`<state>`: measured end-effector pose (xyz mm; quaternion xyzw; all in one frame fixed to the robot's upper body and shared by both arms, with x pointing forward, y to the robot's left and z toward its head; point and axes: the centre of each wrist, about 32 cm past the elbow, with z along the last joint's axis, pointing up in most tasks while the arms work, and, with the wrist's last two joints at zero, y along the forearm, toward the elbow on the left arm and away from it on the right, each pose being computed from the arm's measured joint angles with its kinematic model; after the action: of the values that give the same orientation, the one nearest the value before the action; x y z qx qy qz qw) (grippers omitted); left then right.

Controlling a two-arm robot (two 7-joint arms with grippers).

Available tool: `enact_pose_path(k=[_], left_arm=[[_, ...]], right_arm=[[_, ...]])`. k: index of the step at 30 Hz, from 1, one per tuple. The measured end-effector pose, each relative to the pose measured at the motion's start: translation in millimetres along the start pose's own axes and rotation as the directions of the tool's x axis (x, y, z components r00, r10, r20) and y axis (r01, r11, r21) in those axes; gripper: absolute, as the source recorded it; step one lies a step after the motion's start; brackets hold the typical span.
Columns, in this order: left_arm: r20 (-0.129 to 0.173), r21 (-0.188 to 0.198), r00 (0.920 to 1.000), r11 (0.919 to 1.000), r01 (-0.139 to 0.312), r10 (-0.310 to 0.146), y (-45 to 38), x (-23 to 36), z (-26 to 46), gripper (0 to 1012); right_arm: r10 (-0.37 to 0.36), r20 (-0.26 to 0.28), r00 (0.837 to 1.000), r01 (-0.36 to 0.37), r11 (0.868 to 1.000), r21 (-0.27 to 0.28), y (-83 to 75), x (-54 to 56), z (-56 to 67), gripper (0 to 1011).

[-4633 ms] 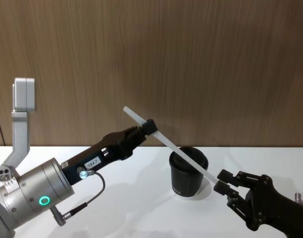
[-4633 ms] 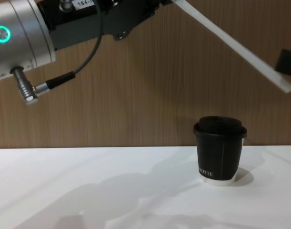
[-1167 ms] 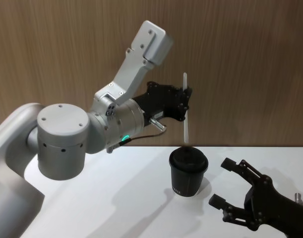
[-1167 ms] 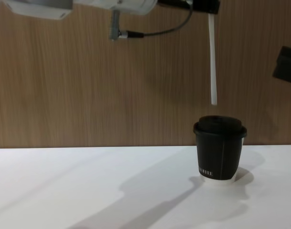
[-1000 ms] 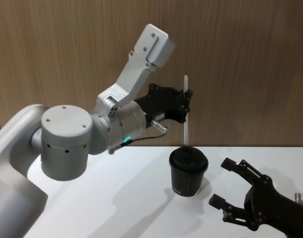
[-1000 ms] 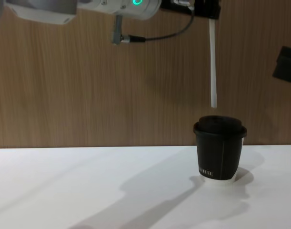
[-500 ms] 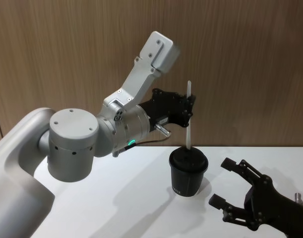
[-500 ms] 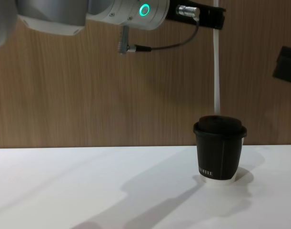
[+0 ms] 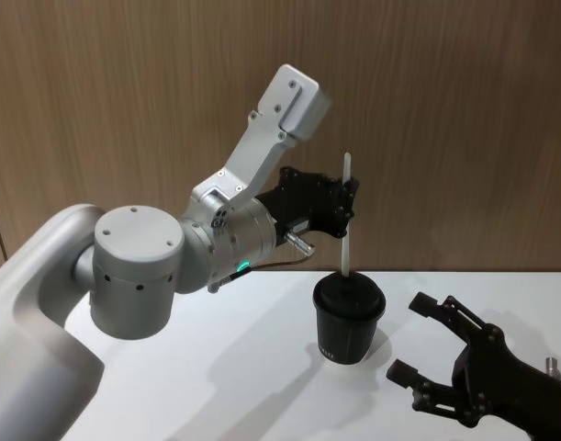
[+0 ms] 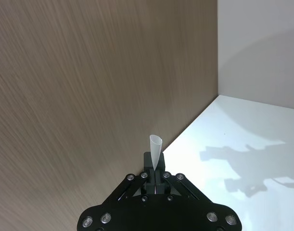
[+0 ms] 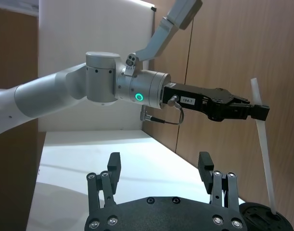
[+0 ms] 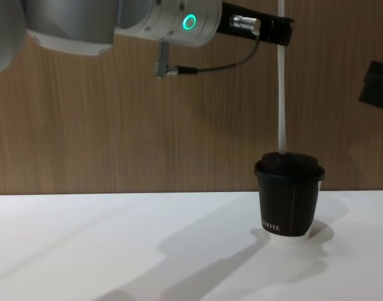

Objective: Pick up the straw with one hand, pass it to the other hand, and insert it into the cup.

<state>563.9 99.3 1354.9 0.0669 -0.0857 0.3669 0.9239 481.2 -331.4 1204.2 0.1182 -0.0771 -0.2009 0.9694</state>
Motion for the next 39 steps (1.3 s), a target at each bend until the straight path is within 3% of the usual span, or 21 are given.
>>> enact_pose_path(k=[23, 39], left_arm=[[-0.022, 0.009, 0.9996, 0.9998, 0.017, -0.016, -6.7, 4.4, -3.4, 8], [-0.044, 0.045, 0.9989, 0.9988, 0.02, -0.018, -13.8, 9.3, -7.7, 7]], right_arm=[[0.0, 0.0, 1.0, 0.0, 1.0, 0.0, 0.0, 0.0, 0.0, 1001], [0.0, 0.0, 1.0, 0.0, 1.0, 0.0, 0.0, 0.0, 0.0, 1001]])
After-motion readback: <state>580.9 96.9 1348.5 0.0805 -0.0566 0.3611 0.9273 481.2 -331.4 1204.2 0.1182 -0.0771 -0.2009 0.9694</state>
